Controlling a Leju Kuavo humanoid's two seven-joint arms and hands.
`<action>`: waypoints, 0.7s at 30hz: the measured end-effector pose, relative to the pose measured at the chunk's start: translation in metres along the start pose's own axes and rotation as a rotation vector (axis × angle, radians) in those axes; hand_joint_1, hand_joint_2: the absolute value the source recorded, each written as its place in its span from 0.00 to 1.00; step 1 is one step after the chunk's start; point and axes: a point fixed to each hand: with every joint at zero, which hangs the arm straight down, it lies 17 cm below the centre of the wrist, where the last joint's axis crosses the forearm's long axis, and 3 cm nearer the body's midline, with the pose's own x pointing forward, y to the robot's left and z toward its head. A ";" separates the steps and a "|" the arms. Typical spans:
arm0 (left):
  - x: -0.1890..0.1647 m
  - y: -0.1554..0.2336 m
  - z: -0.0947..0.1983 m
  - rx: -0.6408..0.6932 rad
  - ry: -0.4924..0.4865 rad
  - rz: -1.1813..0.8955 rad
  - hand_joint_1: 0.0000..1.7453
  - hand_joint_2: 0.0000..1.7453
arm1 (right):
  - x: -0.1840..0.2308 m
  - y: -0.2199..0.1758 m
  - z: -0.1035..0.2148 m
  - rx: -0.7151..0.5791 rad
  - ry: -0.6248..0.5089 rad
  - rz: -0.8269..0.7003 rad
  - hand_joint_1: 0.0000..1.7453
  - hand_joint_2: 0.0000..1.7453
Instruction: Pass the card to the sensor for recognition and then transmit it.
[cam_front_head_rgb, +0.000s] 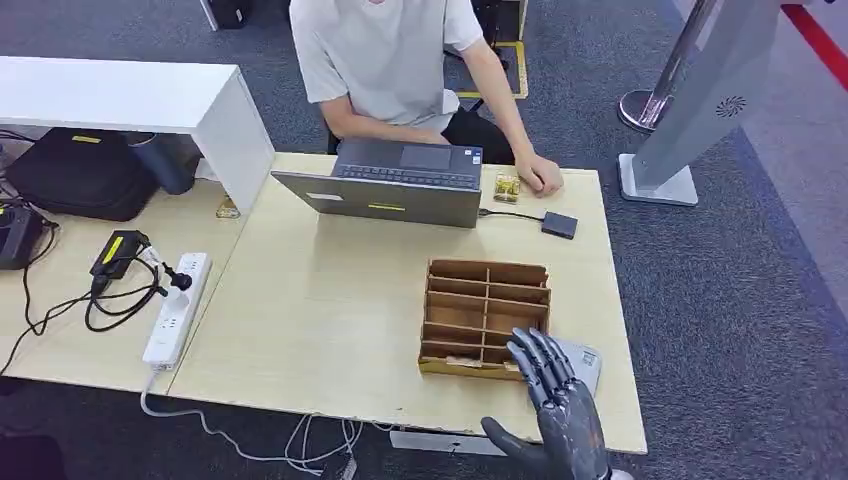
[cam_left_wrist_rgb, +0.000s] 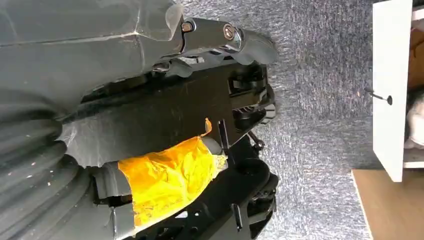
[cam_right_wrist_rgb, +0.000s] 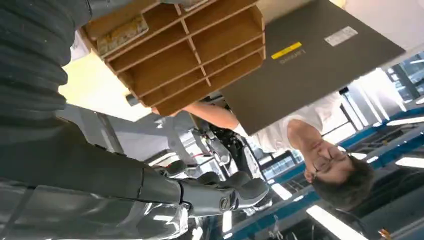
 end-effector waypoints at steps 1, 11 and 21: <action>0.000 0.000 0.000 0.000 0.001 0.000 0.00 1.00 | 0.000 0.003 0.000 0.005 0.002 -0.002 0.00 1.00; 0.000 -0.001 0.000 -0.002 0.007 -0.010 0.00 1.00 | -0.002 0.013 -0.003 -0.001 0.011 0.029 0.00 1.00; -0.001 -0.005 0.000 -0.021 0.031 -0.057 0.00 1.00 | -0.003 0.002 -0.022 -0.031 -0.145 0.321 0.00 1.00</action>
